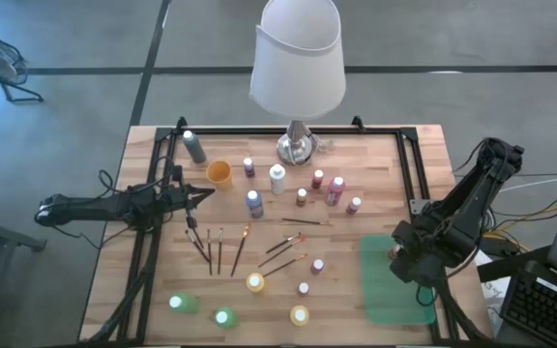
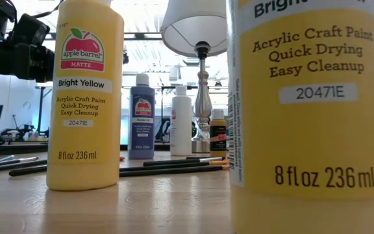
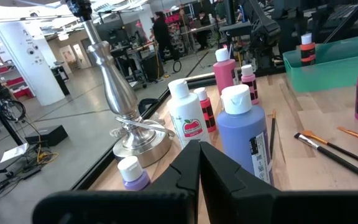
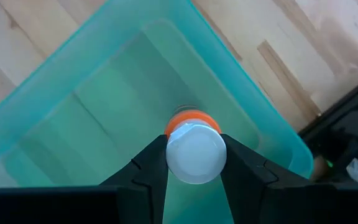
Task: Pick & Place Paint Supplies
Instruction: Put the orange paint bottle into the the green bin
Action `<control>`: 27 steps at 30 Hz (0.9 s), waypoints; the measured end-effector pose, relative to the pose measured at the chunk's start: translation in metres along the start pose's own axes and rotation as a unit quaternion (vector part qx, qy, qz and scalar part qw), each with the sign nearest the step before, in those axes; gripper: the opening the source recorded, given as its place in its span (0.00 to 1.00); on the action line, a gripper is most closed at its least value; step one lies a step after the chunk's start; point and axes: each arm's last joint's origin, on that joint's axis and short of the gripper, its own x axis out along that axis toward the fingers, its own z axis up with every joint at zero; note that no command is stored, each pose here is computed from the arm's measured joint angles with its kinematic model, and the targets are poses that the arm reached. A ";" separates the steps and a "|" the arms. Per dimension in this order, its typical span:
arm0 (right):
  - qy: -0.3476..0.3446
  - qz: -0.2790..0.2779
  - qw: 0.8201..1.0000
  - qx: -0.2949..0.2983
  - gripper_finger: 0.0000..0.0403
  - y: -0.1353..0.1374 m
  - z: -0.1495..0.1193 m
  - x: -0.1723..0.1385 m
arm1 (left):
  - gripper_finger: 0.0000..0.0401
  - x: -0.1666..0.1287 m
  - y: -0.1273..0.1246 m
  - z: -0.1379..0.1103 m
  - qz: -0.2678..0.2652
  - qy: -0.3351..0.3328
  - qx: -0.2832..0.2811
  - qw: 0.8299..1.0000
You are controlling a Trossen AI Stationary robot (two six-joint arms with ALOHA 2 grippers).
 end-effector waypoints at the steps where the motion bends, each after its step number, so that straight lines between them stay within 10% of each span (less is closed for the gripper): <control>1: 0.001 -0.001 1.000 0.001 0.29 -0.001 -0.002 0.000 | 0.03 0.000 0.000 0.000 0.000 0.000 0.000 1.000; 27: -0.011 -0.064 0.994 0.084 0.30 -0.026 -0.024 0.012 | 0.03 0.000 0.000 0.000 0.000 0.000 0.000 1.000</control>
